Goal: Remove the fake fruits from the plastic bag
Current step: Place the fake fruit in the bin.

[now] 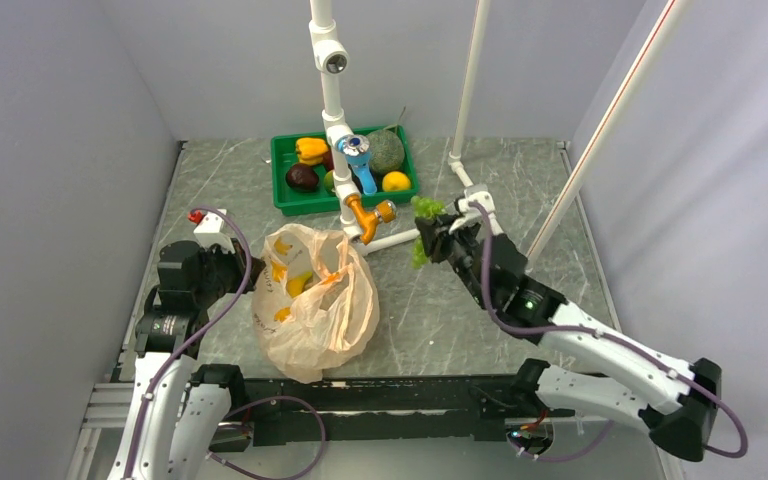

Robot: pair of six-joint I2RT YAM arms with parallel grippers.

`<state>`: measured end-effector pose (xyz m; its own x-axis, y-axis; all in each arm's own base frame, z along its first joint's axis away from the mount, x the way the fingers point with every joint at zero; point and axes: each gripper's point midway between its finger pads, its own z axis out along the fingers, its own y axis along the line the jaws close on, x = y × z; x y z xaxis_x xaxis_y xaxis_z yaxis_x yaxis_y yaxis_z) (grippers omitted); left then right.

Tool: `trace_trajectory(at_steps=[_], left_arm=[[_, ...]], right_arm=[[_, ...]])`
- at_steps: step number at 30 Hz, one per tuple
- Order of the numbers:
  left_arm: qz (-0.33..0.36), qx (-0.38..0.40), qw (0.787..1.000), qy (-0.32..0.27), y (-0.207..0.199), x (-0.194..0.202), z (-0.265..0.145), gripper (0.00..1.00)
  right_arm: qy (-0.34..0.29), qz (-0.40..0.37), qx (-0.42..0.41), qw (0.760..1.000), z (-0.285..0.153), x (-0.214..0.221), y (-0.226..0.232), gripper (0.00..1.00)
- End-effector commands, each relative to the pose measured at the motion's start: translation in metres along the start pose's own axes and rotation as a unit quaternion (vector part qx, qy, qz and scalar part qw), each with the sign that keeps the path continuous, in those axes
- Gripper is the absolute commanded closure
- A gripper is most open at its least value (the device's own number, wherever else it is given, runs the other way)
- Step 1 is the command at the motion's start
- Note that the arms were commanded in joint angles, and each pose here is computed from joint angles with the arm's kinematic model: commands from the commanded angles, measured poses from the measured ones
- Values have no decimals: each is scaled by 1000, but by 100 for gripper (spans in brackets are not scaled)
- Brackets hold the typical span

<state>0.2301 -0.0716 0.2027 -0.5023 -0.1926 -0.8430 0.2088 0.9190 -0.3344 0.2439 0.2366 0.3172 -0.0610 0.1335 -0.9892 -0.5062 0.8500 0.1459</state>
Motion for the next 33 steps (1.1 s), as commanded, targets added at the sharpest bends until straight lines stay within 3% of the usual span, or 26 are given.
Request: trace_trajectory(at_steps=[1, 8, 21, 31, 33], left_arm=[[13, 9, 1000, -22, -4, -10, 0, 100], [9, 3, 1000, -15, -1, -8, 2, 100], [9, -16, 1000, -22, 5, -10, 1, 100], [12, -22, 999, -36, 4, -13, -4, 100], [13, -24, 999, -33, 4, -12, -3, 100]], right_arm=[[39, -9, 91, 995, 34, 28, -48, 100], [44, 40, 78, 995, 127, 45, -91, 100], [57, 25, -105, 993, 274, 60, -89, 100], [84, 9, -115, 990, 369, 87, -81, 88], [90, 0, -106, 990, 383, 93, -78, 75]])
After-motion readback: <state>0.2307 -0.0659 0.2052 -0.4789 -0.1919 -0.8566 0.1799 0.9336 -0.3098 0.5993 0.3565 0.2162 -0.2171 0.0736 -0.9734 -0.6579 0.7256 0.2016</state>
